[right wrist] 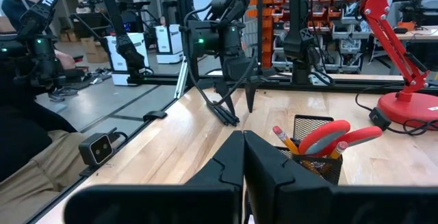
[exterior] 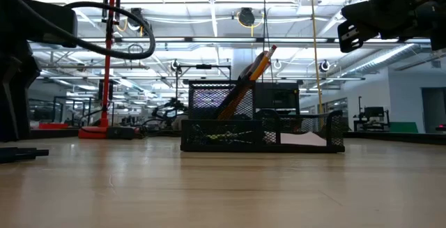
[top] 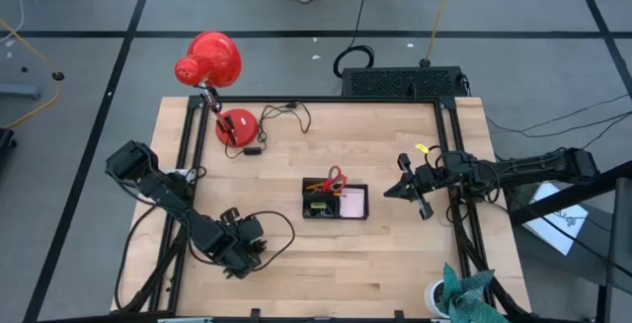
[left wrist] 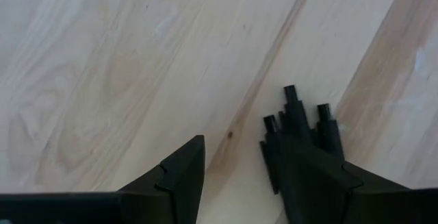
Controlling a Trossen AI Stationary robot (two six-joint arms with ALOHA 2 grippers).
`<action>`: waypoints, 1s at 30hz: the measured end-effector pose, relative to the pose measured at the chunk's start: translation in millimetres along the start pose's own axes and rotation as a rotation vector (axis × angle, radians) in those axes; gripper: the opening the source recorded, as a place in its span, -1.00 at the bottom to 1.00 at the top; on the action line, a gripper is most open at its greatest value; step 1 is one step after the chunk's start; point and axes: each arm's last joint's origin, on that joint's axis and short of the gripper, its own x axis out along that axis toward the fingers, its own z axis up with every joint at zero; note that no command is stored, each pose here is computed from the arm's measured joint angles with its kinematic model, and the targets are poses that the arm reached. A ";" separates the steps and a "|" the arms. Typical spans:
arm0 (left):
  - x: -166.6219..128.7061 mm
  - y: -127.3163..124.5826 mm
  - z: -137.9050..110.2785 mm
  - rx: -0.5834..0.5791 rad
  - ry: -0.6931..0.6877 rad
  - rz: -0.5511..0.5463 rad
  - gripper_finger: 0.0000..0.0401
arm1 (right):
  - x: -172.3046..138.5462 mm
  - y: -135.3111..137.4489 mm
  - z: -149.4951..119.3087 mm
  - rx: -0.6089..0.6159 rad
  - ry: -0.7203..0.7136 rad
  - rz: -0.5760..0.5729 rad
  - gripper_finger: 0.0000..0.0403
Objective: Pick and place office supplies into organizer
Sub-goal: Put the black pen into the black desk organizer
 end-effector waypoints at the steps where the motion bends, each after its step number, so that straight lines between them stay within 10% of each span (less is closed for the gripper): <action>1: -0.2 0.4 -0.8 0.003 0.003 0.006 -0.01 | 0.0 0.0 0.0 0.000 0.000 0.000 -1.00; 30: 21.5 -4.5 -17.4 -0.006 0.086 0.104 -0.21 | 0.2 -0.1 -0.3 0.001 0.002 -0.001 -1.00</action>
